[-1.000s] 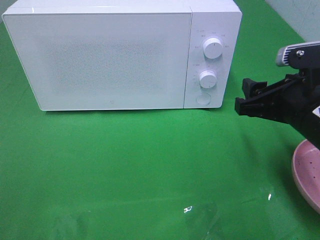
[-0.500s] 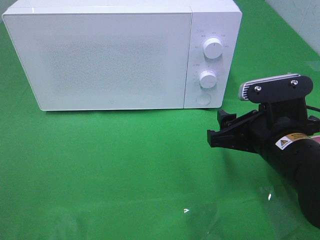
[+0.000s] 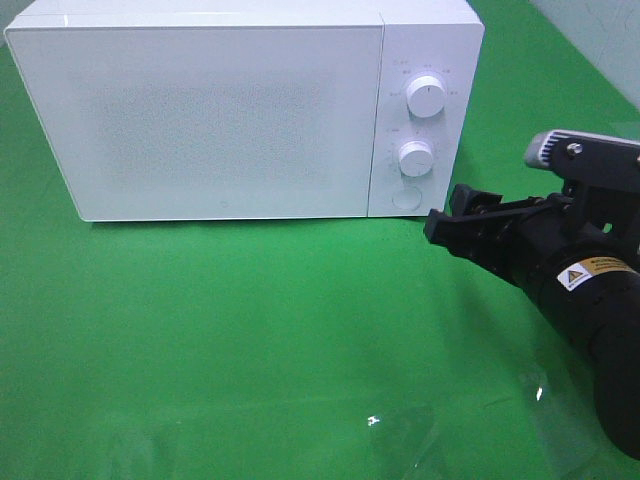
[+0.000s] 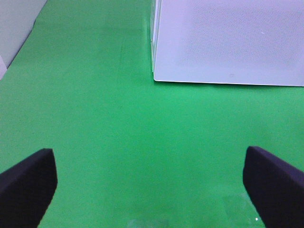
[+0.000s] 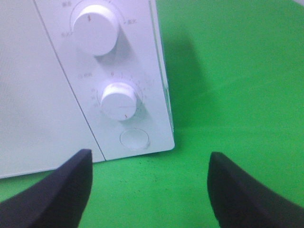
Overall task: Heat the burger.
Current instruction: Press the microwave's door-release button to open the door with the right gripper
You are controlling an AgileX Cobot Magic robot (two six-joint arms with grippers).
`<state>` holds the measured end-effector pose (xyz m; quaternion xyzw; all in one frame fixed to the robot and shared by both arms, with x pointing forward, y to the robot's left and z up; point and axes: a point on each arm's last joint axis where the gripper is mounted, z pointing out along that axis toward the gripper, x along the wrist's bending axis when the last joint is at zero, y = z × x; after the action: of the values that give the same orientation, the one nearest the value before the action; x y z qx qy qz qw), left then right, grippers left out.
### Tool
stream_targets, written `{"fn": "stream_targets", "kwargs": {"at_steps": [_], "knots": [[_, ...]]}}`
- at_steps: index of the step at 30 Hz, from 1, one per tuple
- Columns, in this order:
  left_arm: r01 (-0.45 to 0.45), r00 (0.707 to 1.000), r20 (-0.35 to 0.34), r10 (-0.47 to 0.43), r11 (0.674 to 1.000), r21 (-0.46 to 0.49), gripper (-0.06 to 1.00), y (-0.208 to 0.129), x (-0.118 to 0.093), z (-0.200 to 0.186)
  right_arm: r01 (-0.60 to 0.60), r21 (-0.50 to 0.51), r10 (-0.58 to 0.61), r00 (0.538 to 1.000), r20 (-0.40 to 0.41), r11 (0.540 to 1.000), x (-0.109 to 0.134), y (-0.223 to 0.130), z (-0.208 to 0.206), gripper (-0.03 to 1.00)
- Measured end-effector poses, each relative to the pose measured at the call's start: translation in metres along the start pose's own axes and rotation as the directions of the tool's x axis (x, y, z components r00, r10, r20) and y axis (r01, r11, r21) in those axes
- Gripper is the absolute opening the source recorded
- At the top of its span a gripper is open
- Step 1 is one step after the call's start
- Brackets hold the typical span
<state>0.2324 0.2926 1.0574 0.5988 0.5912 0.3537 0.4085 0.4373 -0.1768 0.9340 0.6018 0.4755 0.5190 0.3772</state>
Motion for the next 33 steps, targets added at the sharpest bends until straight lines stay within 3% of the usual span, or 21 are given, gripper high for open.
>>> {"fn": "stream_targets", "kwargs": {"at_steps": [1,2,4,7,8,9,11,12,13,14,15,16,17,19,20,21,22,23,24,33], "knots": [[0.0,1.0,0.0,0.0,1.0,0.0,0.99,0.0,0.0,0.0,-0.119,-0.003,0.119,0.993,0.0,0.993,0.0,0.0,0.0,0.6],[0.0,1.0,0.0,0.0,1.0,0.0,0.99,0.0,0.0,0.0,-0.119,-0.003,0.119,0.993,0.0,0.993,0.0,0.0,0.0,0.6],[0.0,1.0,0.0,0.0,1.0,0.0,0.99,0.0,0.0,0.0,-0.302,0.003,0.302,0.953,0.001,0.953,0.0,0.0,0.0,0.52],[0.0,1.0,0.0,0.0,1.0,0.0,0.99,0.0,0.0,0.0,-0.408,0.011,0.408,0.913,0.005,0.913,0.0,-0.001,0.0,0.47],[0.0,1.0,0.0,0.0,1.0,0.0,0.99,0.0,0.0,0.0,-0.512,0.019,0.512,0.859,0.011,0.859,0.0,-0.002,0.0,0.42],[0.0,1.0,0.0,0.0,1.0,0.0,0.99,0.0,0.0,0.0,-0.512,0.019,0.512,0.859,0.011,0.859,0.0,-0.002,0.0,0.42],[0.0,1.0,0.0,0.0,1.0,0.0,0.99,0.0,0.0,0.0,-0.633,0.025,0.633,0.774,0.021,0.773,0.0,-0.003,0.0,0.34],[0.0,1.0,0.0,0.0,1.0,0.0,0.99,0.0,0.0,0.0,-0.633,0.025,0.633,0.774,0.021,0.773,0.0,-0.003,0.0,0.34],[0.0,1.0,0.0,0.0,1.0,0.0,0.99,0.0,0.0,0.0,-0.695,0.024,0.694,0.719,0.024,0.719,0.0,-0.003,0.0,0.29],[0.0,1.0,0.0,0.0,1.0,0.0,0.99,0.0,0.0,0.0,-0.695,0.024,0.694,0.719,0.024,0.719,0.0,-0.003,0.0,0.29],[0.0,1.0,0.0,0.0,1.0,0.0,0.99,0.0,0.0,0.0,-0.75,0.025,0.749,0.661,0.029,0.661,0.0,-0.003,0.0,0.25],[0.0,1.0,0.0,0.0,1.0,0.0,0.99,0.0,0.0,0.0,-0.75,0.025,0.749,0.661,0.029,0.661,0.0,-0.003,0.0,0.25],[0.0,1.0,0.0,0.0,1.0,0.0,0.99,0.0,0.0,0.0,-0.795,0.031,0.794,0.607,0.042,0.606,0.0,-0.005,0.0,0.21],[0.0,1.0,0.0,0.0,1.0,0.0,0.99,0.0,0.0,0.0,-0.811,0.036,0.809,0.586,0.05,0.585,0.0,-0.006,0.0,0.2],[0.0,1.0,0.0,0.0,1.0,0.0,0.99,0.0,0.0,0.0,-0.843,0.05,0.839,0.539,0.079,0.536,0.0,-0.009,0.0,0.15],[0.0,1.0,0.0,0.0,1.0,0.0,0.99,0.0,0.0,0.0,-0.843,0.05,0.839,0.539,0.079,0.536,0.0,-0.009,0.0,0.15],[0.0,1.0,0.0,0.0,1.0,0.0,0.99,0.0,0.0,0.0,-0.867,0.065,0.86,0.498,0.115,0.493,0.0,-0.012,-0.001,0.09],[0.0,1.0,0.0,0.0,1.0,0.0,0.99,0.0,0.0,0.0,-0.867,0.065,0.86,0.498,0.115,0.493,0.0,-0.012,-0.001,0.09],[0.0,1.0,0.0,0.0,1.0,0.0,0.99,0.0,0.0,0.0,-0.882,0.075,0.871,0.47,0.143,0.464,0.0,-0.015,-0.001,0.03],[0.0,1.0,0.0,0.0,1.0,0.0,0.99,0.0,0.0,0.0,-0.908,0.098,0.893,0.419,0.166,0.408,-0.002,-0.019,0.003,0.0]]}}
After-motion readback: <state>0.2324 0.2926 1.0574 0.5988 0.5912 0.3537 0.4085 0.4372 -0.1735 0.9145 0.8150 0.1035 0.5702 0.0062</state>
